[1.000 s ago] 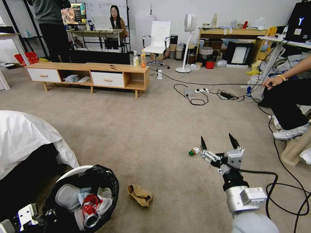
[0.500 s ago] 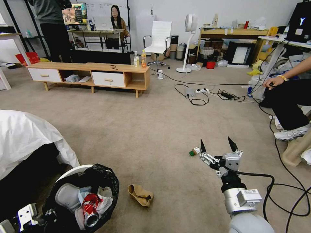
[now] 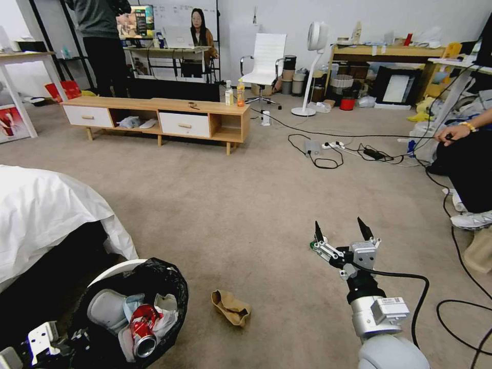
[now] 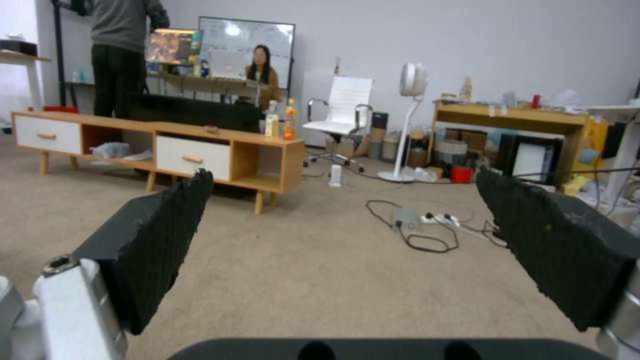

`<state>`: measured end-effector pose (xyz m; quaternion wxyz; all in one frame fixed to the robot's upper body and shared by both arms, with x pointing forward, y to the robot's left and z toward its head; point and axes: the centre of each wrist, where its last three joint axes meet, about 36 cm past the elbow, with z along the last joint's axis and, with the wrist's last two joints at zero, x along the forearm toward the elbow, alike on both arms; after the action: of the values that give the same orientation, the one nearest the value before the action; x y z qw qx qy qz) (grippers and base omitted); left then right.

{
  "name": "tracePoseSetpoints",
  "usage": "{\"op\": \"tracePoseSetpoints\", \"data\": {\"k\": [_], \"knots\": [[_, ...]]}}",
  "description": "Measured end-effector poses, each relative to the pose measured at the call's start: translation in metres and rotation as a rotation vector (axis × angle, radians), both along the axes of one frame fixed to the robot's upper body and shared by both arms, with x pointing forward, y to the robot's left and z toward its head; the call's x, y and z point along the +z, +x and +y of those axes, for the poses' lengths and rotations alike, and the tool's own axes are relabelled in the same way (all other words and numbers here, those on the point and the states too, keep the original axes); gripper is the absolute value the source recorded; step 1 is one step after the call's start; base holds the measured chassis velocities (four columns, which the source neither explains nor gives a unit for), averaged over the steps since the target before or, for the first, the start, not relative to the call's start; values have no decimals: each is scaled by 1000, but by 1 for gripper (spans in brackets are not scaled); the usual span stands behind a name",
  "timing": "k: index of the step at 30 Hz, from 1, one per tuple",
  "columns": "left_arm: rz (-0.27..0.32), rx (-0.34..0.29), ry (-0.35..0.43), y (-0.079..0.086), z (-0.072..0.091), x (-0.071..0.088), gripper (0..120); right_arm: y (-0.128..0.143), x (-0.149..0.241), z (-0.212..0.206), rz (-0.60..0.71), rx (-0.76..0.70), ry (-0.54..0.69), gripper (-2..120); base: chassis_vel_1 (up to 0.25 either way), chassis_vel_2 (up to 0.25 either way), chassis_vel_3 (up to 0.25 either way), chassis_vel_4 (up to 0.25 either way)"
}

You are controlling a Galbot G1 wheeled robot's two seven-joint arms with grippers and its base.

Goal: Pick up the trash bin and place the garbage on the floor into it.

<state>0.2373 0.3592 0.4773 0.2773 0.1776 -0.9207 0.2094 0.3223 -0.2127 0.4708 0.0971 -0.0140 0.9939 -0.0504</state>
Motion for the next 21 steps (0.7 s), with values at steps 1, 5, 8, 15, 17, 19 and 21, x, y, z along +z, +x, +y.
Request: {"op": "tracePoseSetpoints", "data": {"k": [1, 5, 8, 15, 17, 19, 21], "knots": [[1, 1, -1, 0, 0, 0, 1, 1, -1, 0, 1, 1, -1, 100, 0, 0, 0, 0], [4, 4, -3, -1, 0, -1, 1, 2, -2, 1, 3, 6, -4, 100, 40, 11, 20, 16], [5, 4, -4, -1, 0, -2, 1, 3, -2, 1, 4, 8, -4, 100, 0, 0, 0, 0], [9, 10, -8, -2, 0, -3, 1, 9, -5, 4, 9, 21, -4, 100, 8, 5, 3, 5], [10, 11, -7, -3, 0, -4, 1, 11, -5, 4, 9, 24, -4, 100, 26, 18, 11, 18], [10, 13, -7, -3, 0, -4, 1, 12, -6, 4, 10, 25, -5, 100, 0, 0, 0, 0], [12, 16, -5, -4, 1, -4, 1, 15, -7, 4, 11, 30, -8, 100, 0, 0, 0, 0]]}}
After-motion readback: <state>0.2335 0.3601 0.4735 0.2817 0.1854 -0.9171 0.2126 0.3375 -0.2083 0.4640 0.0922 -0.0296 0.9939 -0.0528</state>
